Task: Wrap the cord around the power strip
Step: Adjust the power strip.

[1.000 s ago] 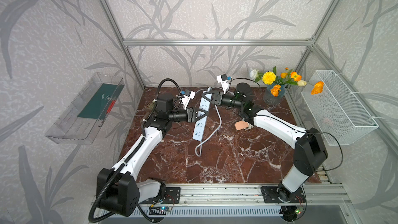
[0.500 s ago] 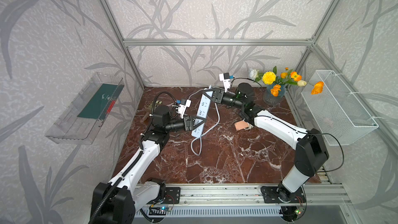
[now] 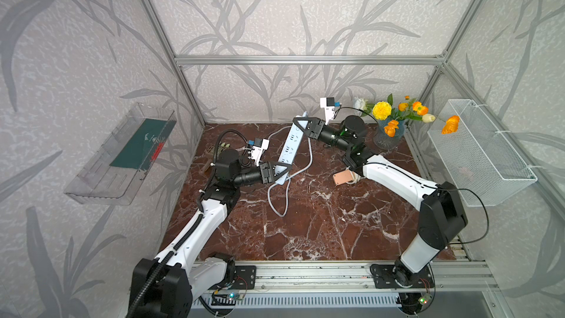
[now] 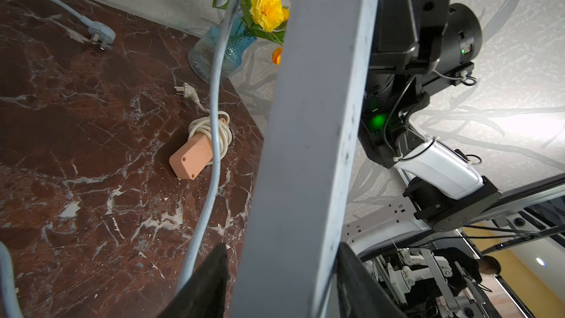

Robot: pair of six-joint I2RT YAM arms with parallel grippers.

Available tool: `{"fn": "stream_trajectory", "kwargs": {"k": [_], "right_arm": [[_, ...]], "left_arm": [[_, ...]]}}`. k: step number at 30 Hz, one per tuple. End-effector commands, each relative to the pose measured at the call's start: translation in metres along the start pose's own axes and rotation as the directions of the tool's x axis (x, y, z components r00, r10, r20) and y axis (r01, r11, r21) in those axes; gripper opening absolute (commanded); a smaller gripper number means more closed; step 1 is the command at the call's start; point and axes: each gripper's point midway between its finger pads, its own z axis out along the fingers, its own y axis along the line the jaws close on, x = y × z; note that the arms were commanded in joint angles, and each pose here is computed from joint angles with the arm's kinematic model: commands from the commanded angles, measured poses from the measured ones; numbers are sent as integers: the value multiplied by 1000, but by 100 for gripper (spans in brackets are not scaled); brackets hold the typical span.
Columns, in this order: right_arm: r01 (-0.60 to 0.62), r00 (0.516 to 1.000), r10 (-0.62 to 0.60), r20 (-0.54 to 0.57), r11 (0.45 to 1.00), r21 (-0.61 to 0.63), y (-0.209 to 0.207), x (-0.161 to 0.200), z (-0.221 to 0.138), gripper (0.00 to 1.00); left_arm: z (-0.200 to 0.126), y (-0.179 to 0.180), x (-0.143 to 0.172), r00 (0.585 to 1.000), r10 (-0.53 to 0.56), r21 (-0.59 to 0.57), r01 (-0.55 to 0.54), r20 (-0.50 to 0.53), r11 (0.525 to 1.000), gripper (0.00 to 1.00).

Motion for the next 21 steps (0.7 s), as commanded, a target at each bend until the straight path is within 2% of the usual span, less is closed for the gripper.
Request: {"fn": "stream_trajectory", "kwargs": {"k": [1, 2, 3, 4, 5, 8, 10, 15, 19, 21], "right_arm": [[85, 989, -76, 127, 994, -72, 28, -32, -2, 9], [92, 988, -83, 130, 993, -71, 28, -33, -2, 11], [96, 988, -87, 127, 993, -67, 28, -33, -2, 14], [94, 989, -87, 120, 994, -55, 25, -31, -1, 18], [95, 989, -90, 116, 995, -41, 21, -30, -1, 29], [95, 989, -95, 115, 995, 9, 9, -27, -5, 57], [90, 988, -94, 119, 995, 44, 1, -26, -13, 66], [30, 992, -41, 119, 995, 90, -25, -2, -40, 71], [33, 999, -42, 35, 975, 218, -65, 55, -59, 73], [127, 992, -115, -61, 955, 269, -75, 94, -61, 74]], "left_arm": [[2, -8, -8, 1000, -18, 18, 18, 2, 1000, 35], [2, -8, -10, 1000, -17, 17, 17, 3, 1000, 23], [2, -8, -12, 1000, -16, 11, 16, 5, 1000, 16], [2, -7, -13, 1000, -13, 2, 13, 7, 1000, 11], [1, -7, -16, 1000, -8, -10, 9, 13, 1000, 7], [-4, -8, -30, 999, 8, -38, -6, 43, 999, 0], [-11, -10, -45, 997, 30, -76, -24, 75, 997, 0], [-26, -6, -82, 987, 77, -224, -44, 142, 974, 0], [-26, -20, -105, 982, 133, -244, -98, 133, 965, 0], [-26, -27, -117, 978, 151, -248, -112, 144, 962, 0]]}}
